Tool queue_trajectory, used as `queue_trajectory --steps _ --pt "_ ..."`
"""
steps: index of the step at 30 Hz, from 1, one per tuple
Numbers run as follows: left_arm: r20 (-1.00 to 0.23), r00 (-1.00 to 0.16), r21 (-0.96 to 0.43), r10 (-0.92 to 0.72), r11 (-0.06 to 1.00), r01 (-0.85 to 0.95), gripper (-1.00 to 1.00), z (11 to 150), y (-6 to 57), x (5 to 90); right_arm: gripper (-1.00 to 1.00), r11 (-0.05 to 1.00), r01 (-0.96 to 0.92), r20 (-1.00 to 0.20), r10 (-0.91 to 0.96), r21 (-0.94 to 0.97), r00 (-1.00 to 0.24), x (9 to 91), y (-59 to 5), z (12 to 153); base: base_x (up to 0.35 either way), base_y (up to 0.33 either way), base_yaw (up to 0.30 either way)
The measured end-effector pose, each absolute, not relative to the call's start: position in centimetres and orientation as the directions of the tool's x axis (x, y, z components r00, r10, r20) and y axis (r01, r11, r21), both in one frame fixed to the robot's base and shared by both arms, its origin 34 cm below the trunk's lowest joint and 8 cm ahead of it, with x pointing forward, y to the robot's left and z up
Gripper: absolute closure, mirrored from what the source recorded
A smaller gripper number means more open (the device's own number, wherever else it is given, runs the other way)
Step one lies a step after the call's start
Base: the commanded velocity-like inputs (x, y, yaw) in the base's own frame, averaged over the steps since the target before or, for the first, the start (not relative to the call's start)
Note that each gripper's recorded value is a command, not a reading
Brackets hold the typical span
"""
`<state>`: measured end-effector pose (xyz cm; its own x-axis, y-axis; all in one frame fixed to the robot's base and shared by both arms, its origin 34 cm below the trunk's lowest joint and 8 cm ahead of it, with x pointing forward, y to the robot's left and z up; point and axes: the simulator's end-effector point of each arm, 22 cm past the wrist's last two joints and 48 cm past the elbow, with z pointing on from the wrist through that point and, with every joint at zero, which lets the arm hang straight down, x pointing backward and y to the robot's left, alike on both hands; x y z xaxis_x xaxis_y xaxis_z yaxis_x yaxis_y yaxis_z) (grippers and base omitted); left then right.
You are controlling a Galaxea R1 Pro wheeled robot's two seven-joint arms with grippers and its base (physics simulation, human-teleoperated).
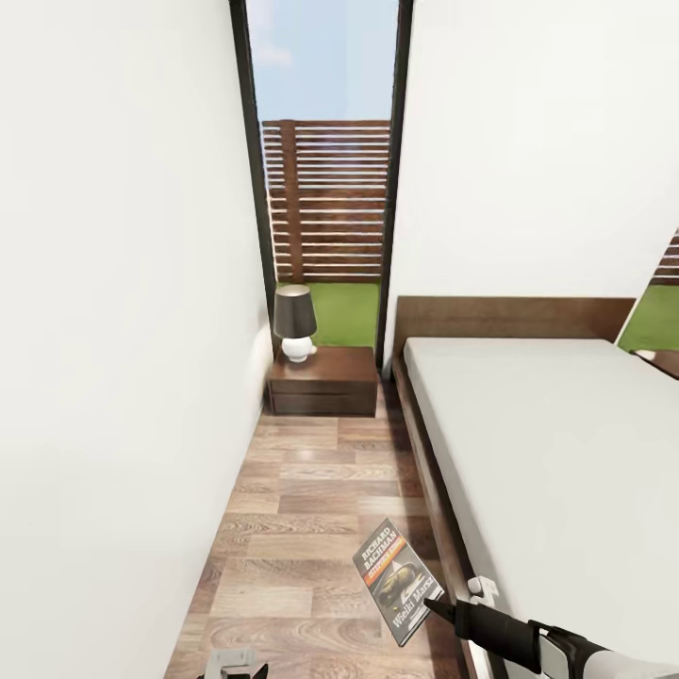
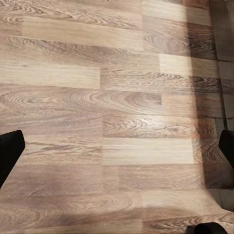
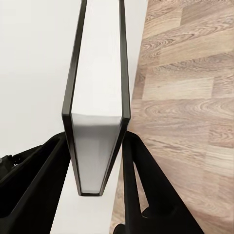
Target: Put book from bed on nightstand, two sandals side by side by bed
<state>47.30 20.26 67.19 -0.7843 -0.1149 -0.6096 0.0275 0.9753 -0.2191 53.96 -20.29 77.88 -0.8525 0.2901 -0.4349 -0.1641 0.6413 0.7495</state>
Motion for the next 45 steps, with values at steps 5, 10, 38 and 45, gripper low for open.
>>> queue_trajectory --steps 5,10,38,45 --pt "-0.616 -0.779 -0.219 -0.115 0.975 0.029 -1.0 67.5 20.2 47.5 1.0 0.642 -0.17 -0.441 0.29 0.748 -0.849 54.1 -20.3 78.2 0.0 0.0 0.0" --pt "-0.622 -0.774 -0.219 -0.115 0.975 0.031 -1.0 67.8 20.2 47.8 1.0 0.642 -0.175 -0.448 0.29 0.747 -0.846 54.2 -20.3 78.5 0.0 0.0 0.0" --pt "-0.637 -0.762 -0.224 -0.117 0.974 0.037 -1.0 68.5 19.8 48.4 1.0 0.642 -0.19 -0.465 0.29 0.743 -0.837 54.7 -20.3 79.4 0.0 0.0 0.0" --pt "-0.639 -0.76 -0.222 -0.118 0.974 0.036 -1.0 68.6 19.9 48.5 1.0 0.638 -0.192 -0.463 0.289 0.746 -0.838 54.6 -19.9 79.4 0.0 0.0 0.0"
